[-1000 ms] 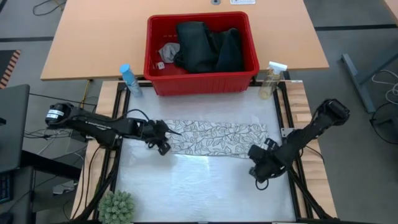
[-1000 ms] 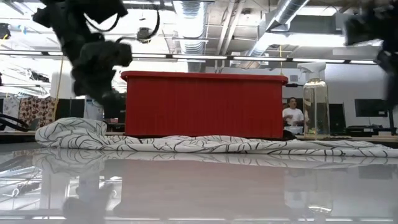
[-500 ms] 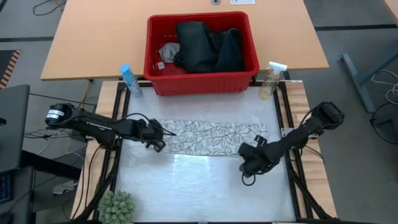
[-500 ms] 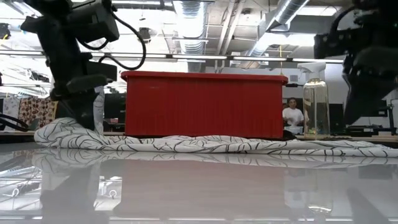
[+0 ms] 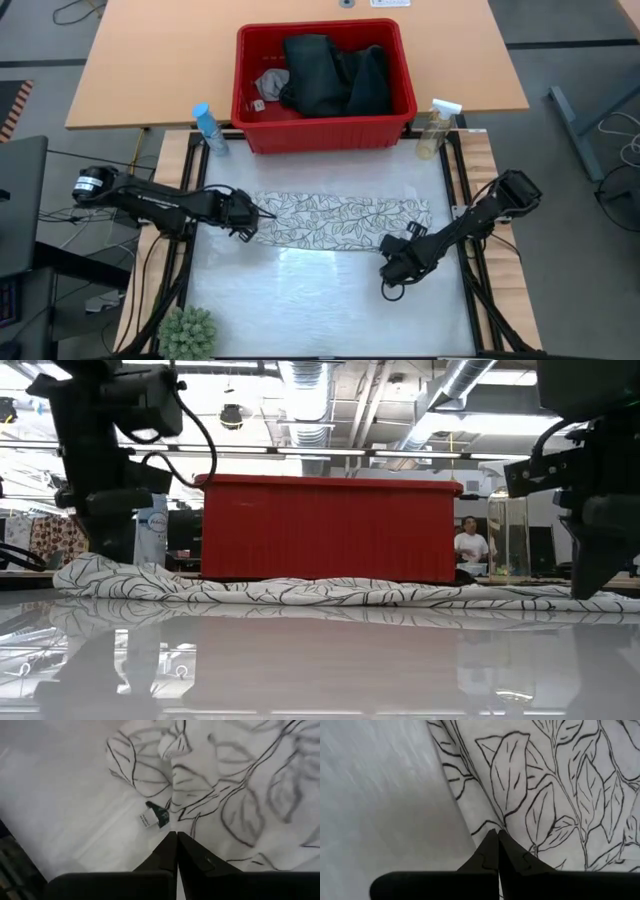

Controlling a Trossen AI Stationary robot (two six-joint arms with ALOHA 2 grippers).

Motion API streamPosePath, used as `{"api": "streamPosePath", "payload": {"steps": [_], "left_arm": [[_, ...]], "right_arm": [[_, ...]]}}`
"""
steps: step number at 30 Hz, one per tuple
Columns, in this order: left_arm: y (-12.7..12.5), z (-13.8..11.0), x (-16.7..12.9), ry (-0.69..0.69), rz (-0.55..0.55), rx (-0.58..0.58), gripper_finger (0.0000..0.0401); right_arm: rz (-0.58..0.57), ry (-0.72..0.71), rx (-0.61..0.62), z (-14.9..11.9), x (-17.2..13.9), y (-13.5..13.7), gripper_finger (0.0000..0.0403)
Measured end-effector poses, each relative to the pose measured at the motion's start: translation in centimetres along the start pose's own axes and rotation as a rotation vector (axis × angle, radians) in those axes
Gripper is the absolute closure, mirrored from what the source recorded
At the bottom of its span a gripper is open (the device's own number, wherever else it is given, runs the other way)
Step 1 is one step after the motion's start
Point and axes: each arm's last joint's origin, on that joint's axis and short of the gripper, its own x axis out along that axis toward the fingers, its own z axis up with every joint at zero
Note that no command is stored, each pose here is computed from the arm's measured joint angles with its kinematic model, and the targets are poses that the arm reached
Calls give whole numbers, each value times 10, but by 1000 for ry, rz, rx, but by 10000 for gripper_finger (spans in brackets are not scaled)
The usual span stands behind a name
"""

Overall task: Fold laundry
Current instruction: Fold the white-patterned shirt

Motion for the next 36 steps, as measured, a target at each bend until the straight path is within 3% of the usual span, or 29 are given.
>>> {"api": "streamPosePath", "payload": {"steps": [5, 10, 13, 18, 21, 24, 28, 32, 36], "left_arm": [[2, 9, -21, -79, -69, -65, 401], [-1, 21, -49, -271, -372, -199, 401], [-4, 24, -51, -345, -482, -250, 401], [-21, 38, -53, -525, -734, -330, 401], [-32, 46, -52, -578, -799, -347, 401], [-43, 52, -46, -591, -851, -349, 401], [-60, 58, -36, -591, -939, -337, 401], [-79, 69, -29, -578, -1027, -367, 394], [-103, 86, -33, -604, -1130, -272, 367]], "right_arm": [[9, 0, 10, 2, 0, -1, 383], [55, -22, 36, 6, -1, 2, 383], [131, -72, 82, 13, -9, 1, 383], [229, -126, 246, 21, -31, -16, 383], [236, -88, 420, 17, -45, -35, 380], [182, -34, 424, 6, -54, -51, 368], [147, 55, 298, -9, -60, -59, 330], [182, 148, 422, -13, -65, -64, 262], [111, 180, 629, -17, -67, -74, 169]]}}
